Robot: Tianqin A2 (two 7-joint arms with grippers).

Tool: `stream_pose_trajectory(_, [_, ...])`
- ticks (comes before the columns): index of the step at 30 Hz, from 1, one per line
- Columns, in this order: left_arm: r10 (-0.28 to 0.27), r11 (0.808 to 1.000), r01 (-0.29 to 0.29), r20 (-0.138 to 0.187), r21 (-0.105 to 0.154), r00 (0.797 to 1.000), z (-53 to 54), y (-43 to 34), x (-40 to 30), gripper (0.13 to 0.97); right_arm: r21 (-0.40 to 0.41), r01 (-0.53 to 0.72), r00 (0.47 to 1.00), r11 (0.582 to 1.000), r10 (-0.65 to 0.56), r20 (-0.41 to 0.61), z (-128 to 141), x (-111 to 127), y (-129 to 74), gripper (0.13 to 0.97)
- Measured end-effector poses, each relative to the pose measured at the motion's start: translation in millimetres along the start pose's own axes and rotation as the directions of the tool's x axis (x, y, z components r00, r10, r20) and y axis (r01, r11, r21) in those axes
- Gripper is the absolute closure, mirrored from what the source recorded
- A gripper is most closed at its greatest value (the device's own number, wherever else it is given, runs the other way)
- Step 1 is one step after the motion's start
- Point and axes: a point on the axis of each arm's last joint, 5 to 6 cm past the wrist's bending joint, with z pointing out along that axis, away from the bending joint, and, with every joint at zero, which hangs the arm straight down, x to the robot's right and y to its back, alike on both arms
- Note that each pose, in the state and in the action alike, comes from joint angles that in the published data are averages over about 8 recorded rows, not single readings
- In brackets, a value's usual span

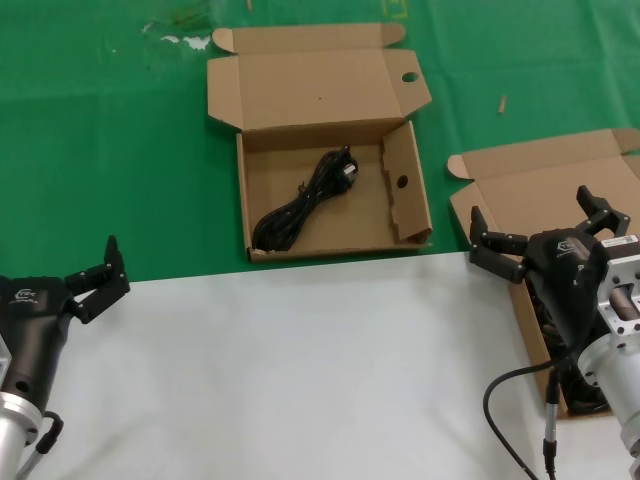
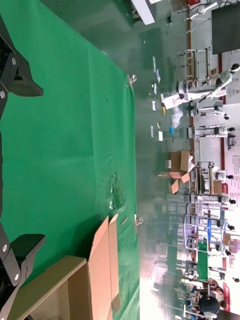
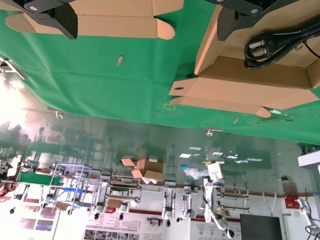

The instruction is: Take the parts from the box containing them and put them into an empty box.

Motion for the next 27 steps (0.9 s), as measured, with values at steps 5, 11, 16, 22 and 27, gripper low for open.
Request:
stream_pose_trajectory(5, [0.0, 1.0, 0.0, 0.0, 0.0, 1.0, 0.0, 0.0, 0.0, 0.132, 0.0, 0.0, 1.0, 1.0, 0.0, 0.0, 0.0, 0.0, 0.0, 0.13])
stream_pose_trajectory(11, [0.0, 1.0, 0.0, 0.0, 0.0, 1.0, 0.0, 0.0, 0.0, 0.132, 0.0, 0.0, 1.0, 1.0, 0.0, 0.0, 0.0, 0.0, 0.0, 0.13])
stream_pose_trajectory(16, [0.0, 1.0, 0.0, 0.0, 0.0, 1.0, 0.0, 0.0, 0.0, 0.132, 0.0, 0.0, 1.0, 1.0, 0.0, 0.0, 0.0, 0.0, 0.0, 0.13])
stream_pose_trajectory(22, [0.0, 1.0, 0.0, 0.0, 0.0, 1.0, 0.0, 0.0, 0.0, 0.132, 0.0, 0.0, 1.0, 1.0, 0.0, 0.0, 0.0, 0.0, 0.0, 0.13])
stream_pose_trajectory(27, [0.0, 1.0, 0.0, 0.0, 0.0, 1.0, 0.0, 0.0, 0.0, 0.132, 0.0, 0.0, 1.0, 1.0, 0.0, 0.0, 0.0, 0.0, 0.0, 0.13])
